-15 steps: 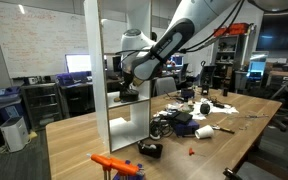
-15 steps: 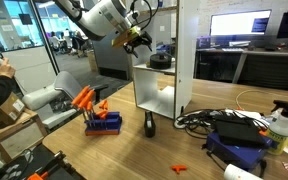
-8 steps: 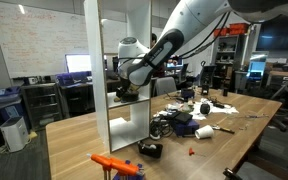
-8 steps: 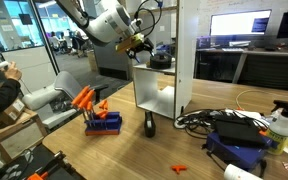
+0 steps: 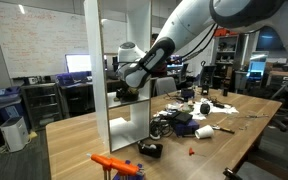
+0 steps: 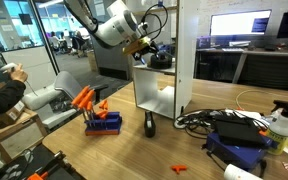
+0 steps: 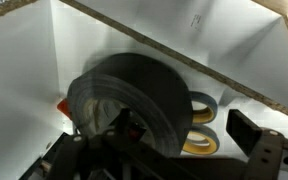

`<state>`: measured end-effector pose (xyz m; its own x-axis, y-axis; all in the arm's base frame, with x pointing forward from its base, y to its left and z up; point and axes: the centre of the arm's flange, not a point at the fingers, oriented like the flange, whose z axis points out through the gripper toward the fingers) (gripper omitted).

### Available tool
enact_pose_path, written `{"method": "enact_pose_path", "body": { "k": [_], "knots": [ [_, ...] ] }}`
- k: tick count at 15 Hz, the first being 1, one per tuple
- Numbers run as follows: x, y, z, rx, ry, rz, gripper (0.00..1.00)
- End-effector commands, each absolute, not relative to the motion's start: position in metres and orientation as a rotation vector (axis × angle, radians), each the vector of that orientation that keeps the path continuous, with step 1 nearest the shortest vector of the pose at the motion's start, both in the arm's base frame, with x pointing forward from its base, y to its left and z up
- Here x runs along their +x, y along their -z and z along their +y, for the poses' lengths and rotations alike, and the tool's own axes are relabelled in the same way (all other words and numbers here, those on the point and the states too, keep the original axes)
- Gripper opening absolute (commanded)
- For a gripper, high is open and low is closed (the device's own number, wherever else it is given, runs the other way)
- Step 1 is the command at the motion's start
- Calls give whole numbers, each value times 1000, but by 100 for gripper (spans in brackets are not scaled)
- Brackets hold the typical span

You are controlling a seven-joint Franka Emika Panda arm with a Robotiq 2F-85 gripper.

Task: Remove the masking tape from the shelve and put it on the table

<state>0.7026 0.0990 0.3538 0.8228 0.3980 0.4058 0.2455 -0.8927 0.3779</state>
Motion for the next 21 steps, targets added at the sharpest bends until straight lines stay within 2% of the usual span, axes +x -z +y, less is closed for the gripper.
{"method": "enact_pose_path", "body": {
  "k": [1, 8, 9, 10, 14, 18, 21],
  "knots": [
    [731, -357, 85, 2680, -715, 472, 100],
    [739, -349, 64, 2704, -694, 420, 100],
    [739, -349, 63, 2702, -693, 426, 75],
    [739, -349, 63, 2705, -691, 425, 74],
    [738, -350, 63, 2721, -678, 423, 43],
    [738, -354, 56, 2714, -671, 411, 17],
    [736, -363, 52, 2704, -668, 397, 12]
  ]
}}
